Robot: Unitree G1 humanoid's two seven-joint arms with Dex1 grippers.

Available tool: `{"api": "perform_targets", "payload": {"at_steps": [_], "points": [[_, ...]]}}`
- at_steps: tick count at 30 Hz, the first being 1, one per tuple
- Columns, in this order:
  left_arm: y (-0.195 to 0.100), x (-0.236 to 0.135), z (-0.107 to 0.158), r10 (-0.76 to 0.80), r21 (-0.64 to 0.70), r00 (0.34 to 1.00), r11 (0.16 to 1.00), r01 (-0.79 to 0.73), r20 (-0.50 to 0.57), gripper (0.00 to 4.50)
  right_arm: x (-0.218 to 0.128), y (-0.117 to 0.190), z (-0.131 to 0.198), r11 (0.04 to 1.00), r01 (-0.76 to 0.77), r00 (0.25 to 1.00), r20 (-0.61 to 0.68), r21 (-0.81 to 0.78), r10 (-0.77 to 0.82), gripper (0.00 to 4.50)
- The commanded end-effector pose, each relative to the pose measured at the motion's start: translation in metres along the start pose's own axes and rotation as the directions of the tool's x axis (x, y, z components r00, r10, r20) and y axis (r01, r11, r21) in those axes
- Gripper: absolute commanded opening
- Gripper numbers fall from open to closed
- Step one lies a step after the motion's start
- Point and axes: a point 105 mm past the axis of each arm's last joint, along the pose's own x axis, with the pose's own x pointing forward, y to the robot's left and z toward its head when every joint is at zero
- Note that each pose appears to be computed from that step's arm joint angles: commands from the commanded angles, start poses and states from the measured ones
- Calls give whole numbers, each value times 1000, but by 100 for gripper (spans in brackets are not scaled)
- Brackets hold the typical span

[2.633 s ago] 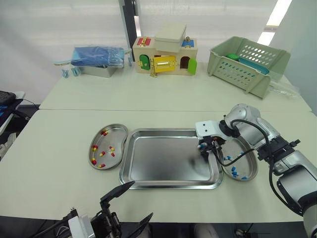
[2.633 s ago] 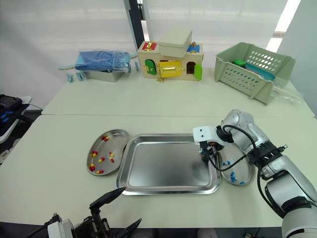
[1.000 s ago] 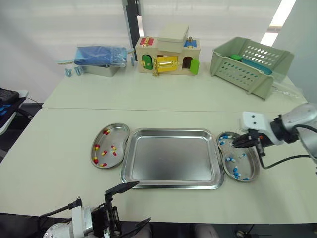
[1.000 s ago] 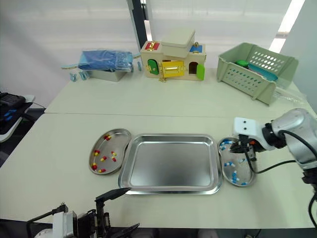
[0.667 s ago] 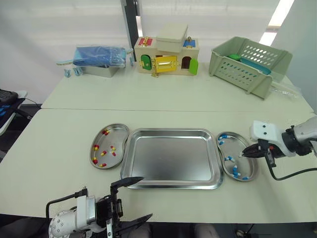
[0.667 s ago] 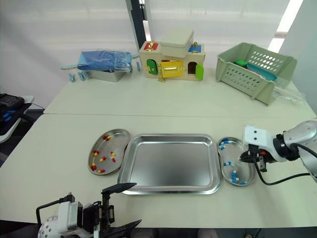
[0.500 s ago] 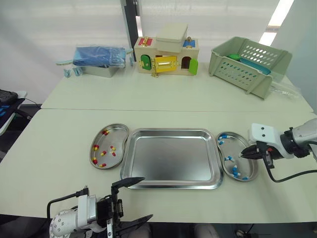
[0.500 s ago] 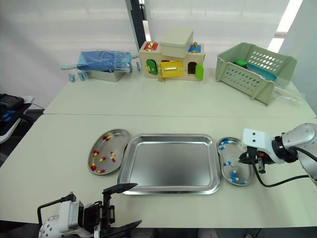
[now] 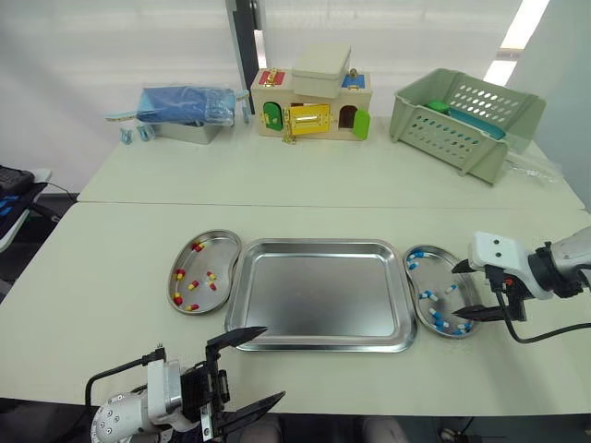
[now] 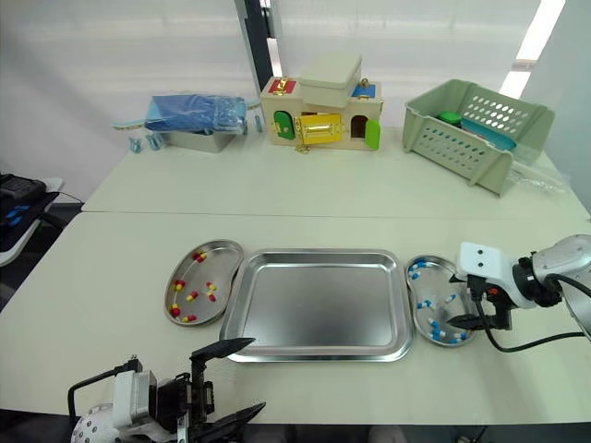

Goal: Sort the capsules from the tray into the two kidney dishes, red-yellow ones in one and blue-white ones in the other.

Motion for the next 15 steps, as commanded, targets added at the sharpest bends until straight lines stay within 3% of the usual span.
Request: {"api": "perform_targets", "payload": {"at_steps": [1,4,7,12,15], "points": [[12,-4,6,67,23,997,998,-67,-35,450,-19,-3,11,998,62,988,144,-20,-59,447],[33,-9,12,171,65,983,984,-166,-74,450,-29,-4,2,992,122,957,260,27,-125,447],[61,-12,25,270,126,952,959,-253,-143,450,-37,2,-17,987,132,947,281,95,-154,447],[110,-46,49,487,226,835,870,-438,-256,450,-54,6,-45,959,169,929,290,227,-232,447],[125,-73,61,526,289,760,849,-443,-381,450,-60,5,-62,922,192,917,274,338,-291,447]]}}
